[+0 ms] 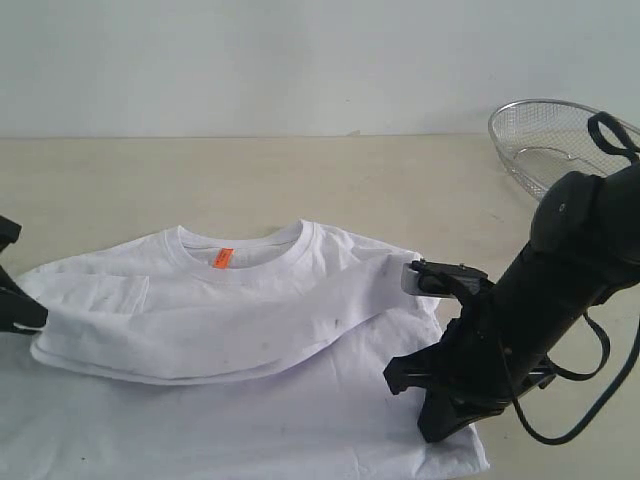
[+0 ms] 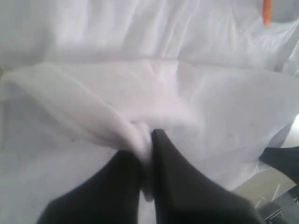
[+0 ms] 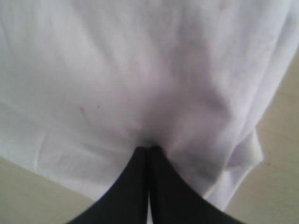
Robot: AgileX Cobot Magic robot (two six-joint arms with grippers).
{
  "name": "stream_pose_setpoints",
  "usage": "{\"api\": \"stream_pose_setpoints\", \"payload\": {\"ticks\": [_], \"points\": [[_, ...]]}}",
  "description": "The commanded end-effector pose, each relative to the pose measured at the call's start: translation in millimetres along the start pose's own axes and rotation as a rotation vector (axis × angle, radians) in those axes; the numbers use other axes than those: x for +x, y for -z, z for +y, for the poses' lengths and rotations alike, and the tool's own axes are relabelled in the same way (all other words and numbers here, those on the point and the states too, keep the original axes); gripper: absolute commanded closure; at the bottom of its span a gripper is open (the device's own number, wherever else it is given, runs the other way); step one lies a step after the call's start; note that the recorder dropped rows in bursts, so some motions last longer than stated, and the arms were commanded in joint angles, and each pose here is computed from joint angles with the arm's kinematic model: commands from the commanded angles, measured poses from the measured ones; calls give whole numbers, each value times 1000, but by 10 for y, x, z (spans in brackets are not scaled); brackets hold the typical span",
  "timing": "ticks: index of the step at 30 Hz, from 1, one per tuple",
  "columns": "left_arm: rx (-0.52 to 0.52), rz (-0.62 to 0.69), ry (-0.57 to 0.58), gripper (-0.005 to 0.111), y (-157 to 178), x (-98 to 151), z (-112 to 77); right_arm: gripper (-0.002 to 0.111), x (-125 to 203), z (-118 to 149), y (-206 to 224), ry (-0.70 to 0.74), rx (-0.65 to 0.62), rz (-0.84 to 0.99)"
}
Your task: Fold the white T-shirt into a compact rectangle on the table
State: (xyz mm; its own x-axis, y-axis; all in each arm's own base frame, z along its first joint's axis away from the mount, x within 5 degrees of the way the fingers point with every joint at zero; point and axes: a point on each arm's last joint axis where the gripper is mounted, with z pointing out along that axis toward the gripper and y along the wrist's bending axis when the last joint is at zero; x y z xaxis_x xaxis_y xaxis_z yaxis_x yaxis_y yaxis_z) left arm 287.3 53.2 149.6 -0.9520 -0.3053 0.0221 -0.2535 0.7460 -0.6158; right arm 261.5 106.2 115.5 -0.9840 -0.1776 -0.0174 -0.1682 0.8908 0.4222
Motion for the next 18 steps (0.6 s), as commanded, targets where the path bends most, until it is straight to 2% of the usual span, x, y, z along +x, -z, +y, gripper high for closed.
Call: {"api": "stream_pose_setpoints", "payload": {"ticks": [1,10,18], "points": [[40,-62,-23,102,117,-159,-119,108,12,-9,-12,15,14,2],[32,-207,-49,102,298,-422,-232,108,12,-9,-12,15,14,2],[53,-148,11,102,112,-470,-99,108,12,-9,-12,15,14,2]]}}
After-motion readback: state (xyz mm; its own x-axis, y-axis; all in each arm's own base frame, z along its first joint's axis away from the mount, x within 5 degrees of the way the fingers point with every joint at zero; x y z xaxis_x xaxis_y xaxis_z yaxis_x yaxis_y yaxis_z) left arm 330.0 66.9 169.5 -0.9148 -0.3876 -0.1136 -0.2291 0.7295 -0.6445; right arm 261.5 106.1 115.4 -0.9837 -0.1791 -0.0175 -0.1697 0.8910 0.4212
